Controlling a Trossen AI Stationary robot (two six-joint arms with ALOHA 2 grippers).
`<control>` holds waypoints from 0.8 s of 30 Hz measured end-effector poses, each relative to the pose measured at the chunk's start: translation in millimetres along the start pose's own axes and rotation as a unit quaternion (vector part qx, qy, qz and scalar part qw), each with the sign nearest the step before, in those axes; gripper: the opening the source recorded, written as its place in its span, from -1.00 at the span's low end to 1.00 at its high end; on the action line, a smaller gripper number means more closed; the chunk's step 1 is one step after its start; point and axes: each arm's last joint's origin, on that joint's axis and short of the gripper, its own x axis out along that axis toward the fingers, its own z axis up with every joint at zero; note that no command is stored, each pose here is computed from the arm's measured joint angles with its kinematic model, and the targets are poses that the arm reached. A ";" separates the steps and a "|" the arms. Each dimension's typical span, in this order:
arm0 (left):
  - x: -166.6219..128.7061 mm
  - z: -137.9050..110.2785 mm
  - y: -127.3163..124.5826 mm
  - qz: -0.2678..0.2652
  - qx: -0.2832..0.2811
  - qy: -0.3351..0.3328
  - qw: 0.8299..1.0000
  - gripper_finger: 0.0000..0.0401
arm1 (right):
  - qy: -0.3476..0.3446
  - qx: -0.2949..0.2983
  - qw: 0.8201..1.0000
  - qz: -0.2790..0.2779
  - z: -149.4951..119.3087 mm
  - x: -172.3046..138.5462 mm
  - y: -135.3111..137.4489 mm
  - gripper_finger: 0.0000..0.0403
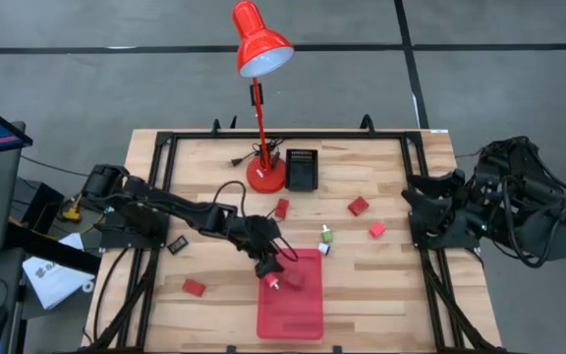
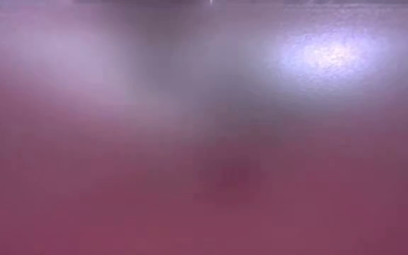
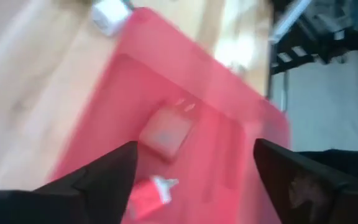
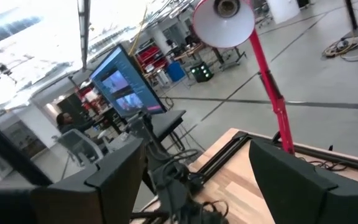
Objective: Pick & Place Office items
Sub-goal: Put the left red charger adapter into the red bin, then put the pink charger adapter into the red bin
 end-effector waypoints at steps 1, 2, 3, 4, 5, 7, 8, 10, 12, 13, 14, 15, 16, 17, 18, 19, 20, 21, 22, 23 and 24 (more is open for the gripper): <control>-1.8 0.8 1.2 0.002 0.001 -0.001 1.000 0.65 | 0.005 -0.003 1.000 0.005 -0.3 -0.6 0.3 0.40; -3.7 3.1 0.8 -0.002 0.001 -0.008 1.000 0.68 | 0.013 -0.007 1.000 0.012 -0.8 -1.1 0.7 0.40; -7.0 7.4 0.1 -0.010 0.000 -0.022 1.000 0.70 | 0.025 -0.010 0.999 0.023 -1.5 -1.2 1.3 0.40; -12.6 11.4 -0.3 -0.014 -0.002 -0.033 0.999 0.71 | 0.041 -0.012 0.998 0.036 -2.6 -1.1 1.8 0.40; -19.9 15.2 -0.3 -0.014 -0.006 -0.044 0.999 0.71 | 0.063 -0.012 0.997 0.052 -4.4 -1.1 2.1 0.40; -35.6 25.2 0.2 -0.013 -0.012 -0.081 0.997 0.70 | 0.127 -0.007 0.988 0.084 -12.1 -1.9 0.0 0.40; -46.2 29.2 0.8 -0.008 -0.011 -0.099 0.995 0.69 | 0.171 -0.001 0.981 0.089 -19.7 -1.9 -3.1 0.40; -68.1 37.2 1.7 0.002 -0.008 -0.140 0.990 0.66 | 0.286 0.001 0.957 0.047 -39.4 1.3 -15.7 0.40; -93.7 41.9 4.4 0.024 -0.011 -0.174 0.984 0.64 | 0.411 -0.021 0.909 -0.070 -60.5 1.1 -33.8 0.40; -104.3 44.1 6.5 0.033 -0.010 -0.188 0.982 0.63 | 0.453 -0.007 0.885 -0.108 -70.6 0.5 -35.1 0.40; -114.5 45.2 8.5 0.043 -0.014 -0.202 0.978 0.62 | 0.464 0.008 0.879 -0.111 -79.2 3.5 -36.6 0.40; -123.7 44.5 11.4 0.059 -0.019 -0.208 0.976 0.62 | 0.451 0.021 0.882 -0.132 -87.6 8.1 -45.5 0.40; -132.1 44.8 14.3 0.070 -0.025 -0.218 0.973 0.61 | 0.434 0.064 0.883 -0.169 -93.0 10.8 -54.4 0.40; -140.1 45.0 15.5 0.075 -0.028 -0.228 0.970 0.61 | 0.419 0.116 0.877 -0.204 -98.4 12.4 -61.3 0.40; -147.5 43.8 16.4 0.083 -0.031 -0.235 0.968 0.62 | 0.412 0.147 0.864 -0.249 -107.1 12.7 -70.2 0.40; -153.4 43.0 17.6 0.091 -0.034 -0.242 0.965 0.62 | 0.403 0.159 0.849 -0.304 -116.8 12.5 -80.6 0.40; -158.2 43.0 17.6 0.095 -0.036 -0.253 0.962 0.62 | 0.391 0.161 0.836 -0.350 -128.5 14.6 -90.4 0.40; -161.8 42.2 17.1 0.099 -0.036 -0.260 0.960 0.62 | 0.379 0.174 0.827 -0.376 -139.7 21.3 -95.8 0.40; -165.0 41.4 16.5 0.099 -0.037 -0.264 0.959 0.62 | 0.371 0.205 0.820 -0.385 -151.0 31.4 -99.7 0.40; -167.9 41.5 16.0 0.096 -0.037 -0.269 0.958 0.62 | 0.359 0.239 0.819 -0.379 -157.3 41.6 -103.1 0.40; -170.4 41.4 15.1 0.093 -0.038 -0.275 0.956 0.62 | 0.334 0.269 0.828 -0.360 -160.1 51.8 -106.7 0.40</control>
